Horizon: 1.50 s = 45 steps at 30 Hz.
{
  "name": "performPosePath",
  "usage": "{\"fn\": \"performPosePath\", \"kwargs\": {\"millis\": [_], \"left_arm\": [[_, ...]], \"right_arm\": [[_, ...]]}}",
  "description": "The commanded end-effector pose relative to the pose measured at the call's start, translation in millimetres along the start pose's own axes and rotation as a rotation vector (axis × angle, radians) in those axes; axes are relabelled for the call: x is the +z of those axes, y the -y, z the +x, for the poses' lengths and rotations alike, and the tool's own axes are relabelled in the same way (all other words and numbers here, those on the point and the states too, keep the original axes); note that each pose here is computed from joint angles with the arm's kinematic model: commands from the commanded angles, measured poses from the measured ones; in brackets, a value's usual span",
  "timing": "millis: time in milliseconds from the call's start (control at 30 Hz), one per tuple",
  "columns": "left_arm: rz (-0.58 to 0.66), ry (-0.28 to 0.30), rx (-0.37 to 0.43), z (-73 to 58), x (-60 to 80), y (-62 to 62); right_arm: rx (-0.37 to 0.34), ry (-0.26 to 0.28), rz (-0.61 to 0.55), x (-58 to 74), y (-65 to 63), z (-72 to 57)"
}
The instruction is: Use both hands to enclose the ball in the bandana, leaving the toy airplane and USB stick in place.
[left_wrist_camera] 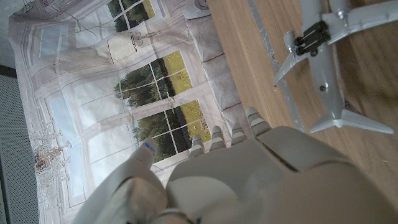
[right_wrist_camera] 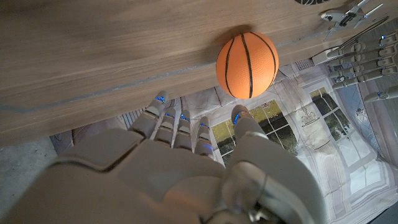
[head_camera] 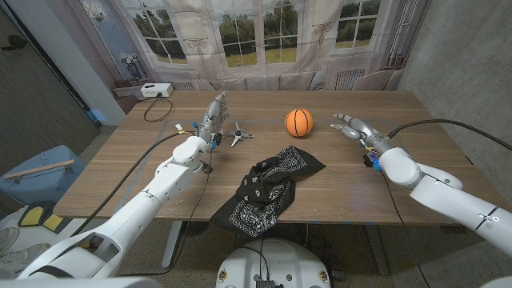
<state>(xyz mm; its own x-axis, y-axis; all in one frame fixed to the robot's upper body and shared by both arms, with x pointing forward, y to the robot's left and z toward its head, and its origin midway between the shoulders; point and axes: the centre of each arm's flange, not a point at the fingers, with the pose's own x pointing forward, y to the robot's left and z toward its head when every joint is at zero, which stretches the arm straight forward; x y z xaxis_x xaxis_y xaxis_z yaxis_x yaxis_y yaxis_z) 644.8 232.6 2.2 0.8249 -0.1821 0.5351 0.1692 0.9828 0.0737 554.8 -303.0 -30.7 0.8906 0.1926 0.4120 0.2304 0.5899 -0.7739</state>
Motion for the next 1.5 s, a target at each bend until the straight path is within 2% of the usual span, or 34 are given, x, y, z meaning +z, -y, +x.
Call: {"fn": "performPosePath", "kwargs": {"millis": [33,200,633,1500], "left_arm": [[-0.002,0.016,-0.005,-4.8,1.9,6.0],[-0.002,0.022,-0.002,-8.3,2.5,6.9],[0.0,0.03,-0.004,-11.6,6.2,7.2],[-0.007,0.026,-0.011,-8.8,6.5,11.0]], "right_arm": [[0.065,0.012,-0.111,20.7,-7.6,-6.5],[0.076,0.032,-0.176,32.6,-9.9,-9.5],[0.119,0.083,-0.271,52.9,-17.2,-11.5],[0.239,0.147,-0.434,80.7,-34.3,-0.8]]}}
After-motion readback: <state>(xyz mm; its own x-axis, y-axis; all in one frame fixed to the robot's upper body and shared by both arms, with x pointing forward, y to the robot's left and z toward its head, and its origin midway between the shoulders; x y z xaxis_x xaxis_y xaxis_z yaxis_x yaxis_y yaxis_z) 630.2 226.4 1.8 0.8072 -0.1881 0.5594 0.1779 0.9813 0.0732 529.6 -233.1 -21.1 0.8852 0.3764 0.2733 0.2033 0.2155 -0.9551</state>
